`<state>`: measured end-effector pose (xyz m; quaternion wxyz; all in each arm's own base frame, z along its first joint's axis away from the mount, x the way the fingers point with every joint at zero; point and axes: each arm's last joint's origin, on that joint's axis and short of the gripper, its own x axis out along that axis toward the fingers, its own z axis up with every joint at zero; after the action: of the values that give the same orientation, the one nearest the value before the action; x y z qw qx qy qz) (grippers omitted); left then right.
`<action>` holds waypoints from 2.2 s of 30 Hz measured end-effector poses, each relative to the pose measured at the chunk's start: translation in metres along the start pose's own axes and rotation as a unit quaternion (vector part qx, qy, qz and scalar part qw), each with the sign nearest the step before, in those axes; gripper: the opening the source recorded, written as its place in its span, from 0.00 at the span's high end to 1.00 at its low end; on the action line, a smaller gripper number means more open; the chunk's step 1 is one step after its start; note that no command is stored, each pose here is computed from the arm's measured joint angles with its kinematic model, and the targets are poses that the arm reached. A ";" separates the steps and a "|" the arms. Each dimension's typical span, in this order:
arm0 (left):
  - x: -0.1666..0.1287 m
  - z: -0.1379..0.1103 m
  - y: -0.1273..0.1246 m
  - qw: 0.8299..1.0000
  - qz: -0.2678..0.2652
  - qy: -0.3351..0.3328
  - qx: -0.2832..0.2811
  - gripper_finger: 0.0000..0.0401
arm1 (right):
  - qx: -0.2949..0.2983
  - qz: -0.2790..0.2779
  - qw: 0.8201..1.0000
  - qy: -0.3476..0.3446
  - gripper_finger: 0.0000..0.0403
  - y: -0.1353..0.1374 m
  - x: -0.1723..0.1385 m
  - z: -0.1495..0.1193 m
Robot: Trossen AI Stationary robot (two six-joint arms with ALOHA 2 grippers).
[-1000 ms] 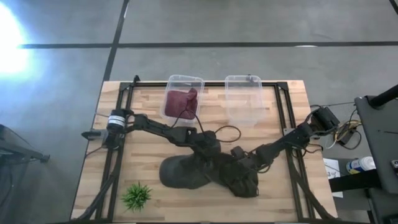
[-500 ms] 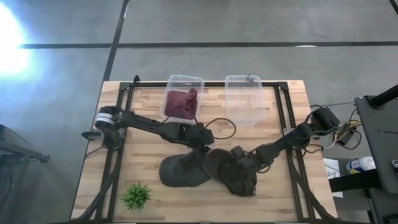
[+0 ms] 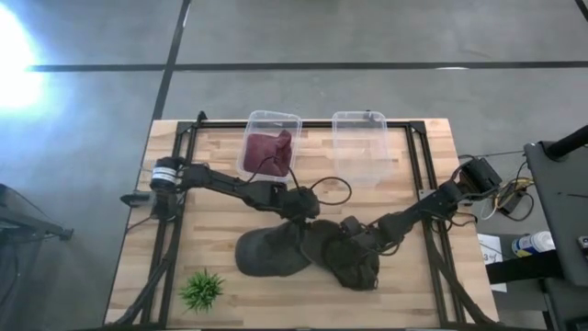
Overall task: Pick & Place hat
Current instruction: Put the black cap into the right transparent bin
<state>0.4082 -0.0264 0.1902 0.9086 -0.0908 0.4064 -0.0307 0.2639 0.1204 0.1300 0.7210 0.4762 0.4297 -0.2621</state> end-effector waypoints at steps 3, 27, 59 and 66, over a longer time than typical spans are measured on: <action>0.007 -0.003 0.002 1.000 -0.002 0.007 -0.002 0.55 | -0.004 0.000 1.000 0.000 0.39 0.000 0.000 0.000; -0.051 0.056 -0.010 0.998 0.038 -0.045 0.027 0.98 | -0.093 0.016 0.995 -0.023 0.39 0.029 -0.099 0.005; -0.146 0.162 0.060 0.908 0.367 -0.194 -0.055 0.98 | -0.090 -0.098 0.973 -0.191 0.39 -0.001 -0.253 0.021; -0.121 0.160 0.082 0.926 0.359 -0.093 -0.067 0.97 | -0.079 -0.105 0.976 -0.171 0.39 -0.005 -0.248 0.013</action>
<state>0.4450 0.0924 0.3675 0.8843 -0.0018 0.3271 0.3331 0.1423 0.0985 0.3451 0.7878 0.3177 0.3671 -0.3790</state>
